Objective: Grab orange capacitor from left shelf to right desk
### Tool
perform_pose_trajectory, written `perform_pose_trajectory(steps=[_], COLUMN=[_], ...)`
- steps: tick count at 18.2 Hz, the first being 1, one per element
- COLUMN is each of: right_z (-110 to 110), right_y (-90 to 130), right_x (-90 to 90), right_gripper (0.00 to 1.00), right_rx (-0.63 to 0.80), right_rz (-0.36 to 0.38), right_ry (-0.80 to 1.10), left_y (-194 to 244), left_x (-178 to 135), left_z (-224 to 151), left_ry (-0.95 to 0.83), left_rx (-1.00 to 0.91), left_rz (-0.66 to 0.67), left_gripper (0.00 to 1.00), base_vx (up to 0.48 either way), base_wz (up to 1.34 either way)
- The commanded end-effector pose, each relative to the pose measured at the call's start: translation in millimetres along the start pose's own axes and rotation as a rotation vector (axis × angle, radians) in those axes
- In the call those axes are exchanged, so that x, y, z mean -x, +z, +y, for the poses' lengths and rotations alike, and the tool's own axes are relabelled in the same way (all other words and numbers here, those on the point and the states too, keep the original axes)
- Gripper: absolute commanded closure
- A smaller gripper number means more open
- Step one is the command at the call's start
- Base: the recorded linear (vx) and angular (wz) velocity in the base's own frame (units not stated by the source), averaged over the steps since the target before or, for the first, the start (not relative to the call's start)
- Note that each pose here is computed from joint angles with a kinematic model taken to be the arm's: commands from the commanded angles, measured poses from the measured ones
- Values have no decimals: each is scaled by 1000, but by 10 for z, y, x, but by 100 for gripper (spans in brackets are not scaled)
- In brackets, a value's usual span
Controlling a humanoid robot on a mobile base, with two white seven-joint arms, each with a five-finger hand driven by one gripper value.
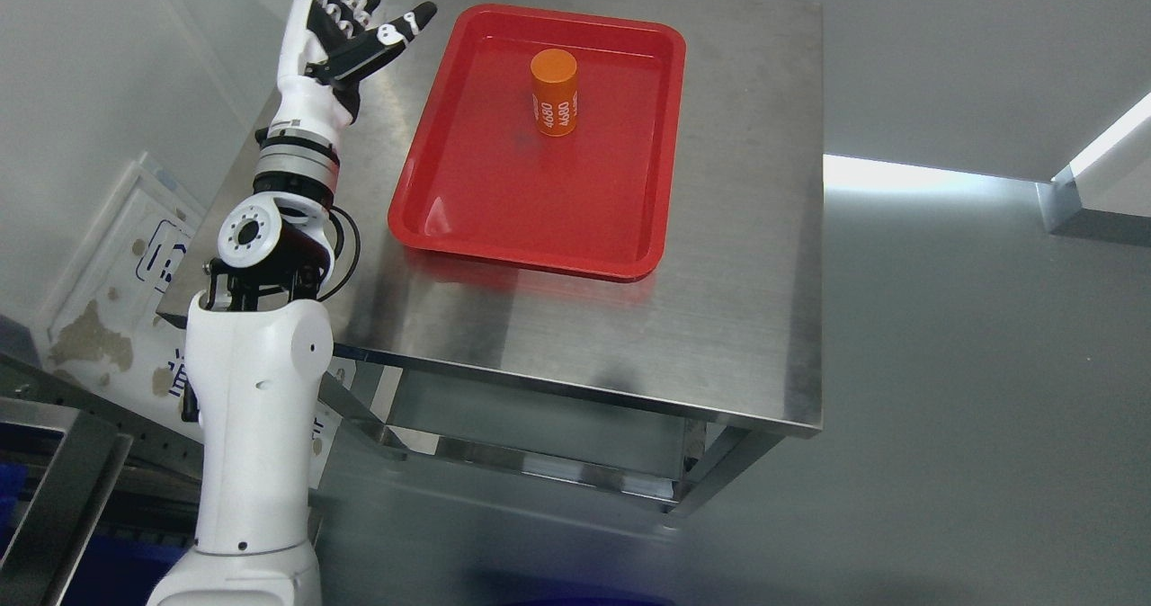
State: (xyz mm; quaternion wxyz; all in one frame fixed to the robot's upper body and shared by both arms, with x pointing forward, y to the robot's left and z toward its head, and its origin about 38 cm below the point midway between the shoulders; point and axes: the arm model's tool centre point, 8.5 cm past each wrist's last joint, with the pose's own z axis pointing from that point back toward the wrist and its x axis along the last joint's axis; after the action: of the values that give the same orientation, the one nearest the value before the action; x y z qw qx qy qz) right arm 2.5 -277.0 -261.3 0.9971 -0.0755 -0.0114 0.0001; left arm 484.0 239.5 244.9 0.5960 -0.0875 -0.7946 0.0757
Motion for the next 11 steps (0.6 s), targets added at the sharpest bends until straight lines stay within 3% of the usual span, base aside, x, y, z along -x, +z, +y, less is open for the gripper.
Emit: perform_pose_trajectory(steps=[1, 6, 11], right_z=[-113, -113, -113], right_y=[-6, -6, -6], right_x=[89, 89, 89], right_gripper=[0, 0, 0], right_rx=[17, 17, 17], right_rz=[6, 6, 6], right_ry=[-13, -13, -14], left_y=[389, 467, 499], left_x=[-320, -250, -152], left_z=[331, 349, 118], left_ry=[-15, -17, -34], left_rx=[-54, -50, -32], left_rz=[-145, -154, -167], left_gripper=[0, 0, 0], base_vx=[0, 0, 0], base_wz=[0, 0, 0])
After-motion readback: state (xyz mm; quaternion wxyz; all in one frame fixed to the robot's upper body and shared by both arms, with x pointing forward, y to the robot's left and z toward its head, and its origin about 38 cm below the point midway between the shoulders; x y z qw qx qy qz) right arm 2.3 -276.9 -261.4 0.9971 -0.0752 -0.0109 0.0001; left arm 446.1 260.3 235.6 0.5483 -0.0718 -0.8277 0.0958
